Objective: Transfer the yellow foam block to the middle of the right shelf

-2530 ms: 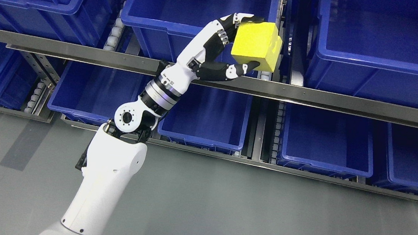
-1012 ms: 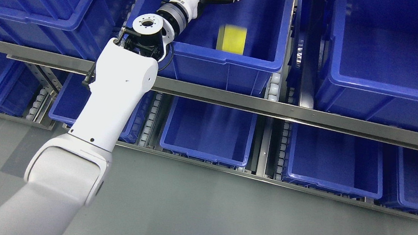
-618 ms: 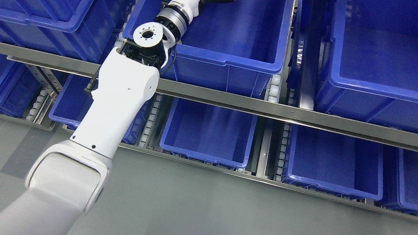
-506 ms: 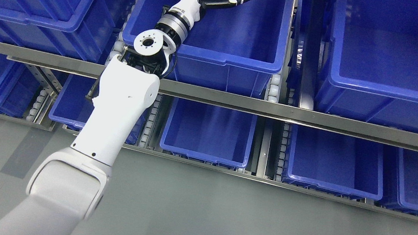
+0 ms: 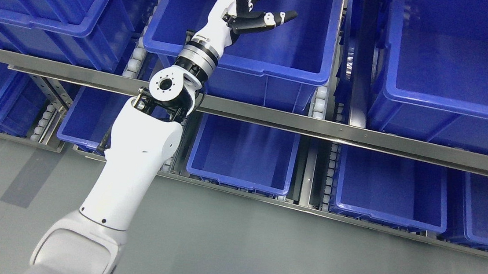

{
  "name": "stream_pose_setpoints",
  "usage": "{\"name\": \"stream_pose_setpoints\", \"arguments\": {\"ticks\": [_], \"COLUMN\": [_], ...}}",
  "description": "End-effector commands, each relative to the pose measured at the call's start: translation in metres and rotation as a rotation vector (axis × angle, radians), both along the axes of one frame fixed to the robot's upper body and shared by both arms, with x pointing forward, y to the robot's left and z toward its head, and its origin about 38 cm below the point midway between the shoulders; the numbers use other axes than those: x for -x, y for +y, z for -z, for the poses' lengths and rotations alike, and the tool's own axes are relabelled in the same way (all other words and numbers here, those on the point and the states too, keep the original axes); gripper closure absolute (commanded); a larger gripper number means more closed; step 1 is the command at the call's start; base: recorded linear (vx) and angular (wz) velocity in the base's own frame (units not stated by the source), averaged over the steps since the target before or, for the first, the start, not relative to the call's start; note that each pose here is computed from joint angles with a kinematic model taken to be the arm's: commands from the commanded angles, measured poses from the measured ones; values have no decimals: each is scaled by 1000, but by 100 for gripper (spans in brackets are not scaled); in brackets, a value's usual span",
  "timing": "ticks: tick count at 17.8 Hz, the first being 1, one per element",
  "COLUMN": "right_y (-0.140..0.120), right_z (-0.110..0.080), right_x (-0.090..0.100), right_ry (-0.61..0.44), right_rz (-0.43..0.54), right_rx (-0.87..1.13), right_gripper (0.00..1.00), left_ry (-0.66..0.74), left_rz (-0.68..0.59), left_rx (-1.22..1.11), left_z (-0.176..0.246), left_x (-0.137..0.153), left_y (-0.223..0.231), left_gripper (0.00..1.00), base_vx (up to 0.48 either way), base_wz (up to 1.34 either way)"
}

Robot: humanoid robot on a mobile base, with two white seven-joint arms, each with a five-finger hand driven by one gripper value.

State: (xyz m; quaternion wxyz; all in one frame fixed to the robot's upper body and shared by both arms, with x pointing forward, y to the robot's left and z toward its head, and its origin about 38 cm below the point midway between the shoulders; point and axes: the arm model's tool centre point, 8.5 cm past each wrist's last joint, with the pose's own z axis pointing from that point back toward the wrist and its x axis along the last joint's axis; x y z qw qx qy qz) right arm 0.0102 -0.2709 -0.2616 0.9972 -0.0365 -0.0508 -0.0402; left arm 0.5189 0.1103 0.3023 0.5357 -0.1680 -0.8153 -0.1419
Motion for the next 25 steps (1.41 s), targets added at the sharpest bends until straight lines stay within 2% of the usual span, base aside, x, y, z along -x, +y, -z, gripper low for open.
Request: {"name": "stream_pose_setpoints", "arguments": {"ticks": [1, 10, 17, 25], "right_y": [-12, -12, -12, -12], "right_z": [-1, -1, -1, -1], "right_x": [-7, -8, -7, -7], "right_ry": [-18, -20, -18, -20], "right_rz": [1, 1, 1, 1], "right_rx": [19, 19, 19, 19], "right_gripper": [0, 0, 0, 0], "left_ry": [-97, -51, -40, 32], "left_rz": [-5, -48, -41, -23], "left_rx": [31, 45, 37, 15], "left_z": [-27, -26, -21, 13], "left_x": [31, 25, 25, 30], "left_y": [14, 32, 29, 21], "left_gripper": [0, 0, 0, 0], "base_vx": [0, 0, 0, 0], "base_wz": [0, 0, 0, 0]}}
